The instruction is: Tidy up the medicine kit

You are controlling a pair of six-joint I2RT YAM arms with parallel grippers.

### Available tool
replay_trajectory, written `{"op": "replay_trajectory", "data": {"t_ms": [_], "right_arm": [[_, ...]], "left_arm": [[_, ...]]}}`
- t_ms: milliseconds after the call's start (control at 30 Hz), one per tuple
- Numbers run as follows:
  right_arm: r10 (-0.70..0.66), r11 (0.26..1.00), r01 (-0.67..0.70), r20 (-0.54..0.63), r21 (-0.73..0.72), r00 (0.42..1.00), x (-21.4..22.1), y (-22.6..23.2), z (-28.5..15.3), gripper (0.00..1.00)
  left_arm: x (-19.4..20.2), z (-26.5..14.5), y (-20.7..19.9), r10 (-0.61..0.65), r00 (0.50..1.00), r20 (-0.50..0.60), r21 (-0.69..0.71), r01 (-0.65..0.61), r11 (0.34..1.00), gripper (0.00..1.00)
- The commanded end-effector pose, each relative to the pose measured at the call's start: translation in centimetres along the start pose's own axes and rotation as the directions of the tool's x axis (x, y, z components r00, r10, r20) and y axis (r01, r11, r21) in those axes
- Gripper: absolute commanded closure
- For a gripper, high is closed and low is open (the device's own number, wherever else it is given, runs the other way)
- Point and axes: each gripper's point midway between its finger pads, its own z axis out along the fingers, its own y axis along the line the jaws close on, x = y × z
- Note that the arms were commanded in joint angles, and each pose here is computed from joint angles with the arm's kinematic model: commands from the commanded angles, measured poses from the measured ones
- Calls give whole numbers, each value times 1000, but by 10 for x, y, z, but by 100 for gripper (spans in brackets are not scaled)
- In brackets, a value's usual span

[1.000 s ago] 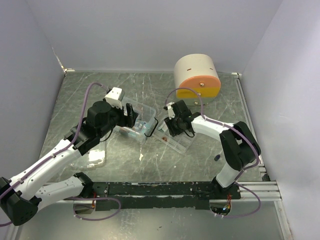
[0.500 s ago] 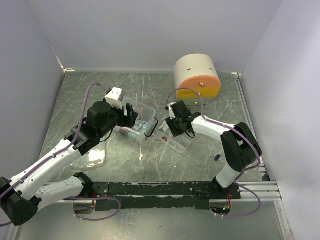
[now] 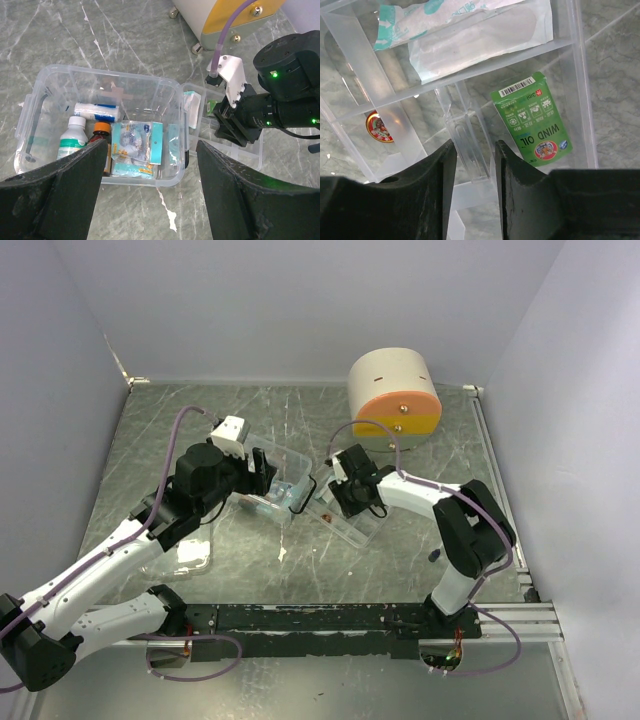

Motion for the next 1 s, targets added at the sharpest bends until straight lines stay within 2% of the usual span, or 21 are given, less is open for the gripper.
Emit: {"op": "replay_trajectory", "data": {"t_ms": [0, 233, 367, 667, 833, 967], "right_arm": [[-11, 1000, 12, -32, 13, 999, 6, 1, 11, 67], [9, 1000, -9, 5, 29, 1000, -8, 4, 5, 93], [51, 998, -53, 58, 38, 997, -20, 4, -15, 98], [137, 987, -145, 115, 63, 984, -17, 1, -54, 100], [158, 979, -171, 121, 111, 980, -7, -8, -67, 100], [170, 972, -189, 137, 137, 976, -6, -12, -78, 100]], "left_arm": [[-10, -2, 0, -4, 999, 46, -6, 4, 1000, 17], [-18, -7, 5, -20, 998, 66, -41, 23, 999, 17], [-13, -5, 5, -38, 998, 51, -42, 40, 998, 16], [20, 28, -50, -71, 990, -125, 209, 97, 973, 16], [40, 48, -62, -61, 971, -233, 231, 117, 966, 19], [48, 58, -69, -55, 962, -269, 257, 127, 958, 20]]}}
